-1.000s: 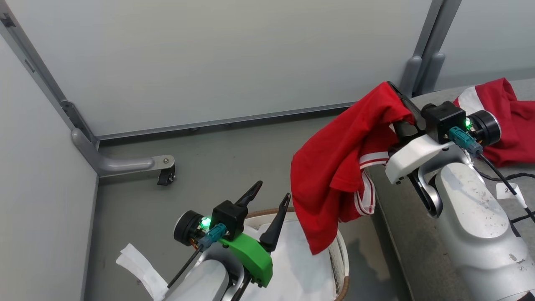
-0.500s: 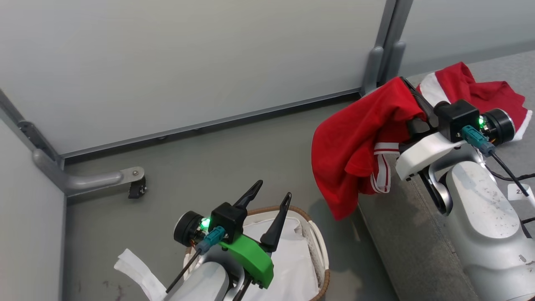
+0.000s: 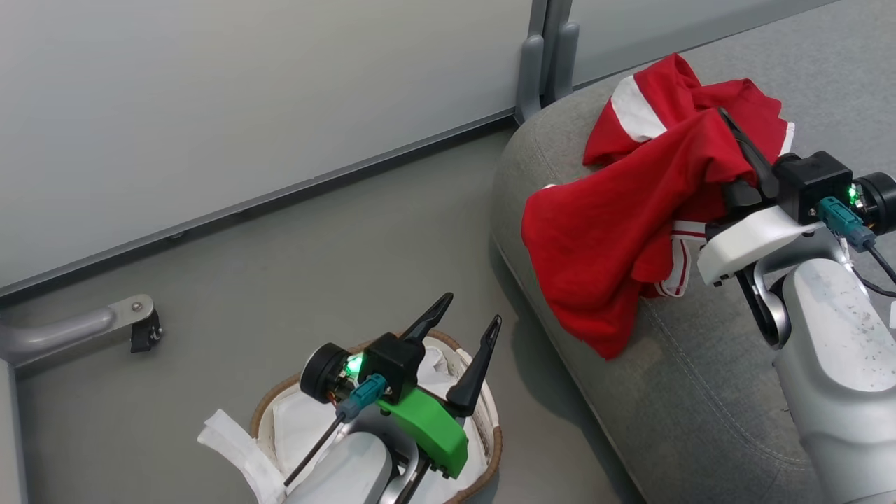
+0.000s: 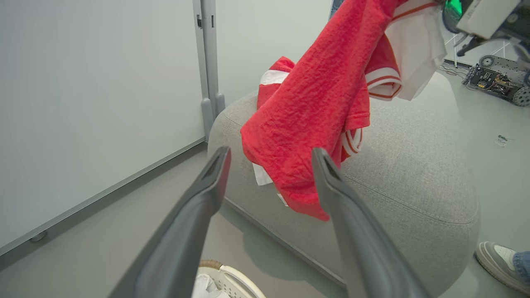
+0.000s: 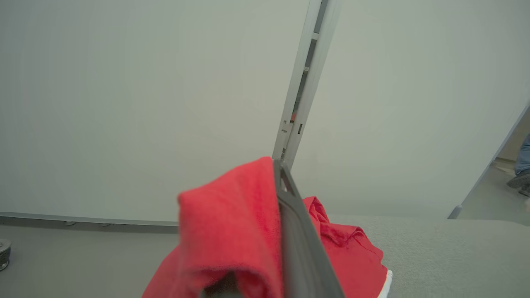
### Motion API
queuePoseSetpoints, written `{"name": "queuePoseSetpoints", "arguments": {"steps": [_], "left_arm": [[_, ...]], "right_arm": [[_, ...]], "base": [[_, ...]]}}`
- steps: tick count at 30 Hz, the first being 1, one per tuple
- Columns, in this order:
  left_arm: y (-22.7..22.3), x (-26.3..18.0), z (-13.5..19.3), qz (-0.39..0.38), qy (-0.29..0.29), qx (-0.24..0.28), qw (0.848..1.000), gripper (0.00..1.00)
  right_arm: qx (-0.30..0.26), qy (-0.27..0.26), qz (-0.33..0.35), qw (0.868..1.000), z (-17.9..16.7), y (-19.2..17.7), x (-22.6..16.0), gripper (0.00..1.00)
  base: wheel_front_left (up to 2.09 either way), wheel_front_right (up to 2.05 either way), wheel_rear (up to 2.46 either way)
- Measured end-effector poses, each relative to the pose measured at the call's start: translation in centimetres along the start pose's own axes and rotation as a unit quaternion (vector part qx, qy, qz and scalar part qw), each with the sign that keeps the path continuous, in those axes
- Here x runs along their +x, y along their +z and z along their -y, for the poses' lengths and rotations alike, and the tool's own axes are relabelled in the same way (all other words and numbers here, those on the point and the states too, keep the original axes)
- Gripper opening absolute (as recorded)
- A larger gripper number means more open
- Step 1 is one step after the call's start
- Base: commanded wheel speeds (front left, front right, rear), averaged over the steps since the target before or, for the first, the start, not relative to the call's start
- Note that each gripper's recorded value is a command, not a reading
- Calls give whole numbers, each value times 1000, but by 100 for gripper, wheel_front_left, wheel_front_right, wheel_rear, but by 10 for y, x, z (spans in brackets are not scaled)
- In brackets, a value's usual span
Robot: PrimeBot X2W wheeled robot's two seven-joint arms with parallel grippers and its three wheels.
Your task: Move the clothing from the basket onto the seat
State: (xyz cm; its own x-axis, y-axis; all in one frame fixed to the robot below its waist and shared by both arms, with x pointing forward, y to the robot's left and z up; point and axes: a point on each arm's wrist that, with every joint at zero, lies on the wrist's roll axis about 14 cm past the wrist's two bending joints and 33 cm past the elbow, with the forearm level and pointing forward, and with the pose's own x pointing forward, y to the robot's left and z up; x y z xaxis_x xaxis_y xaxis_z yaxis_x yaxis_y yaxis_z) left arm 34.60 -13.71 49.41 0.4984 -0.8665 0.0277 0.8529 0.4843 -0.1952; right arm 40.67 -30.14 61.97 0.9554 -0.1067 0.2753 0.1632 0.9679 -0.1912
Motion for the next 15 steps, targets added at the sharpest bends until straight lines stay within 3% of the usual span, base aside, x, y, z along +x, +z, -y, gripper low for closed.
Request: {"name": "queuePoseSetpoints", "arguments": {"steps": [7,15], "left_arm": [[-6,5,0,-3,-9,-10,1000,100],[-7,6,-18,1,6,-7,1000,100]], "right_arm": [[-9,-16,10,1000,14,6,12,0],[-42,-41,86,995,48,65,67,0]], "base": [[0,0,0],[0,0,0]]}}
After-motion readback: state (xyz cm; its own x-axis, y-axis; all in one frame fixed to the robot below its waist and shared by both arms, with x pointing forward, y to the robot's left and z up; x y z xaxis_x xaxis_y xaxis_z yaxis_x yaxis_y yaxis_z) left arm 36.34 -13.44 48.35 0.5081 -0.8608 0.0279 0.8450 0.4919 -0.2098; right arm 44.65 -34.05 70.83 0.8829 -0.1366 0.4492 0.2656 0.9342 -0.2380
